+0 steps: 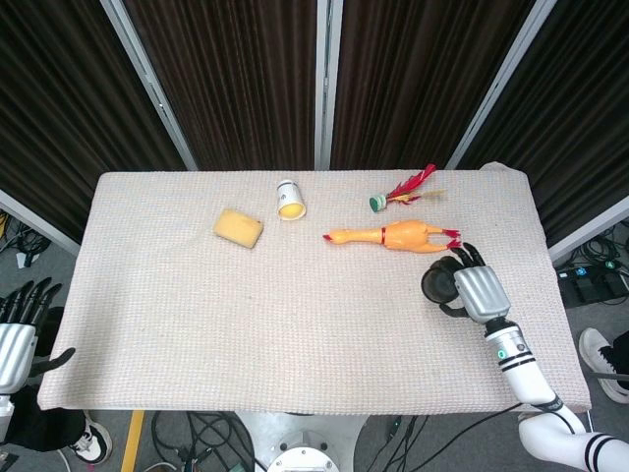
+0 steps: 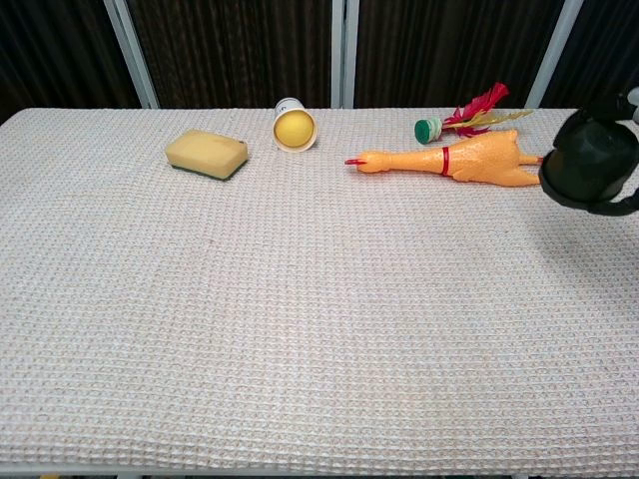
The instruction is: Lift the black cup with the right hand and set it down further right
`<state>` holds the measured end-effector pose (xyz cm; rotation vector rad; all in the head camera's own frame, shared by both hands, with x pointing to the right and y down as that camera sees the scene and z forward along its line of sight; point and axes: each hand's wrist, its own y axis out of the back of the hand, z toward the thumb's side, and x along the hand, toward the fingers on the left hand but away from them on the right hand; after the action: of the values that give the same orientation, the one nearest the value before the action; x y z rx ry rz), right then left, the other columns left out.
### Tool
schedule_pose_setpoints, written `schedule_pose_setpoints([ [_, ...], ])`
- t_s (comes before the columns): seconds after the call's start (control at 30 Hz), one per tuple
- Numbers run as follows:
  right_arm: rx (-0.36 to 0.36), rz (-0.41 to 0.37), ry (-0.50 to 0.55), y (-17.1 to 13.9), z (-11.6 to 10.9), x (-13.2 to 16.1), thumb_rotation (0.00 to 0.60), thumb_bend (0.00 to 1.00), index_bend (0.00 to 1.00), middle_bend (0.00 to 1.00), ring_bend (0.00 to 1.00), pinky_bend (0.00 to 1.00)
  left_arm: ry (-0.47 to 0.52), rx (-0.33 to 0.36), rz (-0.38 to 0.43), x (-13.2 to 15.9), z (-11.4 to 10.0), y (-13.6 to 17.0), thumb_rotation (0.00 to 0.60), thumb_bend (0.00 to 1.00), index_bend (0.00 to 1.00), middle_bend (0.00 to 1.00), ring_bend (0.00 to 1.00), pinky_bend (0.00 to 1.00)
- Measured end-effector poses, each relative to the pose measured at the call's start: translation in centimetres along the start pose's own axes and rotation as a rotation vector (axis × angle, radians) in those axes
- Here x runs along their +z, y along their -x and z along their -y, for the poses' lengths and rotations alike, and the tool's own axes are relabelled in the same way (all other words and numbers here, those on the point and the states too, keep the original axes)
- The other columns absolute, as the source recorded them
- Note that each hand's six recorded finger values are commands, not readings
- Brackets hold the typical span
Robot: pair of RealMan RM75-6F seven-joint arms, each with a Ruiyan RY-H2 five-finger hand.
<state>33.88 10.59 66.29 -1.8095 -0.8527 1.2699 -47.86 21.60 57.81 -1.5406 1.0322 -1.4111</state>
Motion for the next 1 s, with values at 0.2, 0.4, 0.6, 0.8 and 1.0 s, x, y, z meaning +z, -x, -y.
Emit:
schedule_pose_setpoints([
  [0.2,-0.36,-0.119,0.093,-2.4,-8.4,4.2,0.6,0.12,0.39,0.46,0.11,0.0,0.0,0.0,-0.001,-0.1,0.0,0.0,0.6,0.11,0.09,0.04,0.0,0.11],
  [0.4,-0.534,-0.064,0.111,-4.2,-10.7,2.8,0.6,0.13,0.39,0.46,0.11,0.0,0.005,-0.005,-0.004,-0.2,0.1,0.2,0.6,0.11,0.09,0.04,0.0,0.11],
  [0.6,-0.3,0.011,0.051,-2.0,-4.8,0.7,0.6,0.15,0.4,0.46,0.11,0.0,0.004,-0.013,-0.001,-0.1,0.4,0.1,0.6,0.11,0.09,0.04,0.0,0.11],
  [0.8,0.039,-0.005,0.037,-0.6,1.3,1.0,0.6,0.14,0.4,0.46,0.11,0.0,0.005,-0.006,0.008,0.3,0.3,-0.2,0.6,0.11,0.09,0.04,0.0,0.11],
  [1.0,0.009,-0.086,0.071,-0.7,-0.6,3.3,0.6,0.13,0.4,0.46,0.11,0.0,0.004,-0.009,0.007,0.3,0.4,-0.1,0.6,0.11,0.09,0.04,0.0,0.11],
])
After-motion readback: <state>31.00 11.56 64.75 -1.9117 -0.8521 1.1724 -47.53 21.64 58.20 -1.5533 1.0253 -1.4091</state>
